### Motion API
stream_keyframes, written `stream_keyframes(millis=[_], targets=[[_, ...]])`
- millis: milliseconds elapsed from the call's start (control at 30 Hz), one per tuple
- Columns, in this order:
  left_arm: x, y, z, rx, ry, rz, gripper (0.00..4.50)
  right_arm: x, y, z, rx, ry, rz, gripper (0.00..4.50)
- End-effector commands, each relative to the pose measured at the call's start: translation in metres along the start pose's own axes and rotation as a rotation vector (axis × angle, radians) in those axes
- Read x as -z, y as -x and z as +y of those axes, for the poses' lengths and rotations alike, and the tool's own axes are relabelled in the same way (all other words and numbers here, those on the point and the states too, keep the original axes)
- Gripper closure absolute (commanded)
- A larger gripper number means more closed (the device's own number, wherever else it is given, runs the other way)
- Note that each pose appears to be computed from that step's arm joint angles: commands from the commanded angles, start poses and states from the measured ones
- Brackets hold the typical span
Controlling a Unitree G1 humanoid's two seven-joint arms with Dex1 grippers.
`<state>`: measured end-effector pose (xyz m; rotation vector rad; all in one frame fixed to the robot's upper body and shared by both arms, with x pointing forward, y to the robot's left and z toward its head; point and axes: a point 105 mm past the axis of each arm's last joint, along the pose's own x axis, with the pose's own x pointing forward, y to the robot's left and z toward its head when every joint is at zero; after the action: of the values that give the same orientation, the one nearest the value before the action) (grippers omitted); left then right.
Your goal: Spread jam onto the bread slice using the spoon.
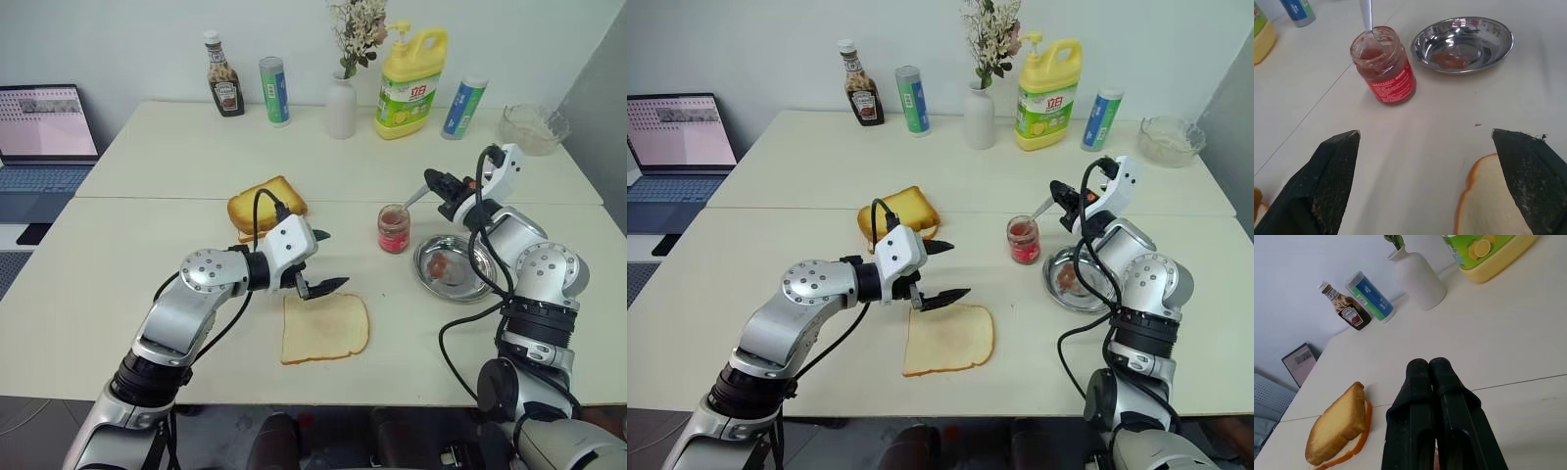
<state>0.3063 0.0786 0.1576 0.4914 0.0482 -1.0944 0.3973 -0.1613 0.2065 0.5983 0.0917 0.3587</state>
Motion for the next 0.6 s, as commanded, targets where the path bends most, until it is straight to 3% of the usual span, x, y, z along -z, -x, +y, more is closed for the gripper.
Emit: stream_keyframes(millis=[33,600], targets=[[-0.009,0.001,0.001,-0.006,-0.048,-0.022,0.00,-0.014,0.003,0.008,-0.035,-0.009,-0.043,4.47],[-0.009,0.000,0.002,-0.001,-0.062,-0.023,0.00,-0.023,0.018,-0.007,0.003,0.003,-0.038,4.47]])
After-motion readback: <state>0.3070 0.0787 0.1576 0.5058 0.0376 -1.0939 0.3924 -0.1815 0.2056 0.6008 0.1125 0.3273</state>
